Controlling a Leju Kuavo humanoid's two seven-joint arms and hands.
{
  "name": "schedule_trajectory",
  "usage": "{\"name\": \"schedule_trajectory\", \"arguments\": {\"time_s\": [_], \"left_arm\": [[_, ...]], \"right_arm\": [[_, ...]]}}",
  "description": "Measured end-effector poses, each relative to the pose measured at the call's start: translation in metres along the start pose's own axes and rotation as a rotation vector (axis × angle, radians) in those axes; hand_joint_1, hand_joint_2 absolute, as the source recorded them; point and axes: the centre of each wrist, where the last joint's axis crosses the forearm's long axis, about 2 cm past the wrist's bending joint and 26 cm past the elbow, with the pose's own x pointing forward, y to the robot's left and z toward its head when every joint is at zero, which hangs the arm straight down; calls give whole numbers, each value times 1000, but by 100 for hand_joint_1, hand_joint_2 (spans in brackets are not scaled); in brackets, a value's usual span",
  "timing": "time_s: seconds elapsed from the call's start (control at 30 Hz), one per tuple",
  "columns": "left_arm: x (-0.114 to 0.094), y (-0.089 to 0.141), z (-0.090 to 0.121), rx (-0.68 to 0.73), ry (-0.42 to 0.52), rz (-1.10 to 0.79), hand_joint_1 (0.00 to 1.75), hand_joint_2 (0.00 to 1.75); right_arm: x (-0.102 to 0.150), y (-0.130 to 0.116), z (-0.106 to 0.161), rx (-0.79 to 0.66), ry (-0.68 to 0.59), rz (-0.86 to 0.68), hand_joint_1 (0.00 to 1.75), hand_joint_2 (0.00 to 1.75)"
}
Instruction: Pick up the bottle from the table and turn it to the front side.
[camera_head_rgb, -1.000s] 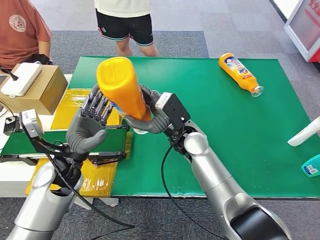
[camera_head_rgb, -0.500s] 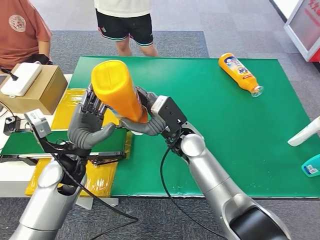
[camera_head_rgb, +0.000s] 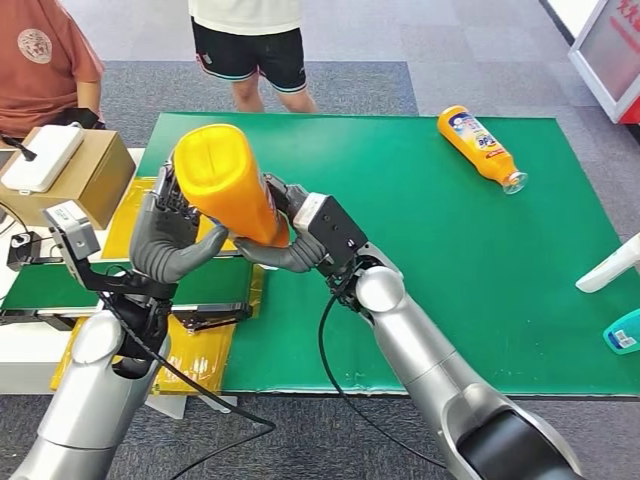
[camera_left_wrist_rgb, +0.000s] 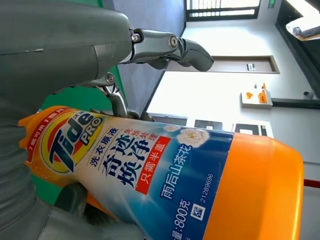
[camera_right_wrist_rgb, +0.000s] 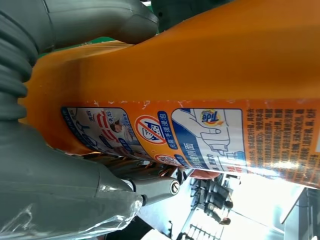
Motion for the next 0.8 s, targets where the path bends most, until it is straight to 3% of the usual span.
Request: {"name": "schedule_trajectory", "arguments": {"time_s": [0.5, 0.8], "left_arm": [[-8, -14, -4, -39, 48, 47, 0, 175], [-10, -15, -4, -19, 52, -21, 0, 175]], "right_arm": [[-22, 1, -3, -40, 100, 17, 175, 175], [-26, 3, -4, -44, 112, 18, 175, 175]]}}
